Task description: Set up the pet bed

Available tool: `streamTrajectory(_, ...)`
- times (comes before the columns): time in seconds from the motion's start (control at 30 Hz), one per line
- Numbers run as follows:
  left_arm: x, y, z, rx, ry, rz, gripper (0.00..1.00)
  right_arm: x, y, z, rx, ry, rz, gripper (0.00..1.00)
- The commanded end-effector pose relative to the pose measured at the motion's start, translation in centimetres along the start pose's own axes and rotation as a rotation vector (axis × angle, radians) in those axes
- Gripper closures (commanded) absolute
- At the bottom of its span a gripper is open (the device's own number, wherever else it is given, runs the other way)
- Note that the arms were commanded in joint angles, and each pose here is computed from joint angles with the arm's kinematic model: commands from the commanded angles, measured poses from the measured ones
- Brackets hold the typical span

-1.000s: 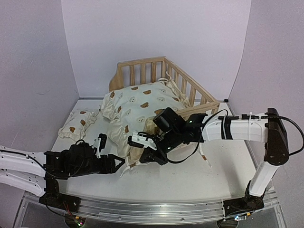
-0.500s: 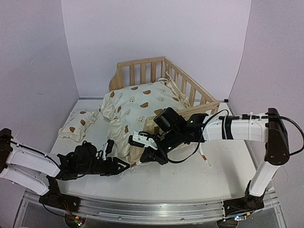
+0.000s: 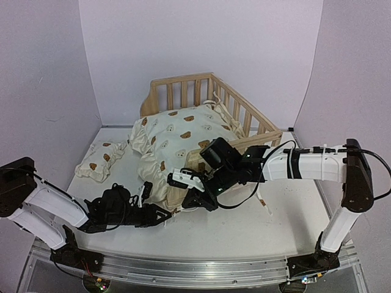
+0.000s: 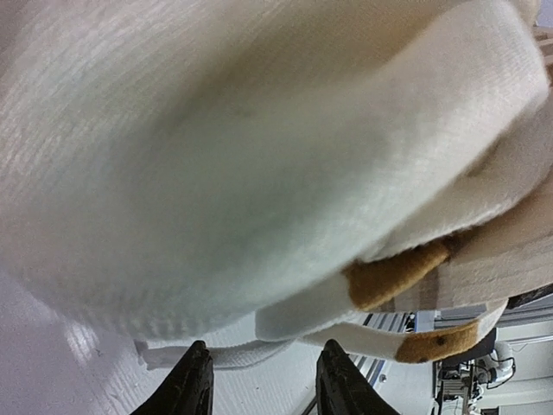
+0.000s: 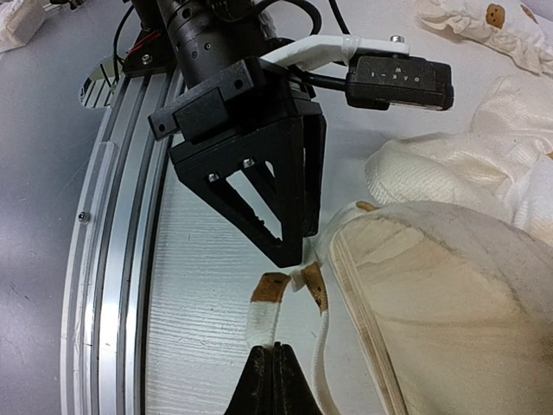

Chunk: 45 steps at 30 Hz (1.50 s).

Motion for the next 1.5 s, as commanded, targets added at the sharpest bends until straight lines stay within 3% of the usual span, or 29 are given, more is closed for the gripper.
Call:
streamTrajectory(0.0,2.4,0.3,-3.1,-0.127,0.048,-0.078,0.63,-2.4,-0.9,-3.7,-0.085,0.100,0.038,0.97)
streamTrajectory(0.2,2.8,0.7,-3.2,-0.128,0.057,-0.085,0.65,-2.6,-0.9,-3.6,-0.082,0.101,0.039,0.97)
streamTrajectory(0.53,3.3,1.8,-3.3,-0.118,0.092,-0.091,0.51,-2.4,-1.0,-3.5,-0.077,0.099,0.034,0.97)
streamTrajectory(0.63,3.5,2.0,-3.2,-0.111,0.101,-0.097,0.58,-2.4,-1.0,-3.5,-0.077,0.099,0.035,0.97)
streamTrajectory(0.93,2.9,1.9,-2.9,-0.117,0.039,-0.066,0.98,-2.5,-1.5,-3.0,-0.083,0.109,0.033,0.97)
streamTrajectory(1.13,1.5,0.4,-3.1,-0.160,-0.044,-0.014,1.00,-2.0,-1.9,-1.9,-0.172,0.071,0.030,0.98)
streamTrajectory(1.47,1.6,-1.1,-5.3,-0.244,-0.043,0.006,1.00,0.2,-1.0,-1.9,-0.306,-0.060,-0.047,0.98)
Point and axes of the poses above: each gripper's point midway between its finger pads, its own y axis out along the fingers, its own z axis along the line the jaws close on, x = y × z, the point moved 2 cm from there along -y, back along the fingers, and after that the axes turned 5 degrees about y, right-handed, at the moved point
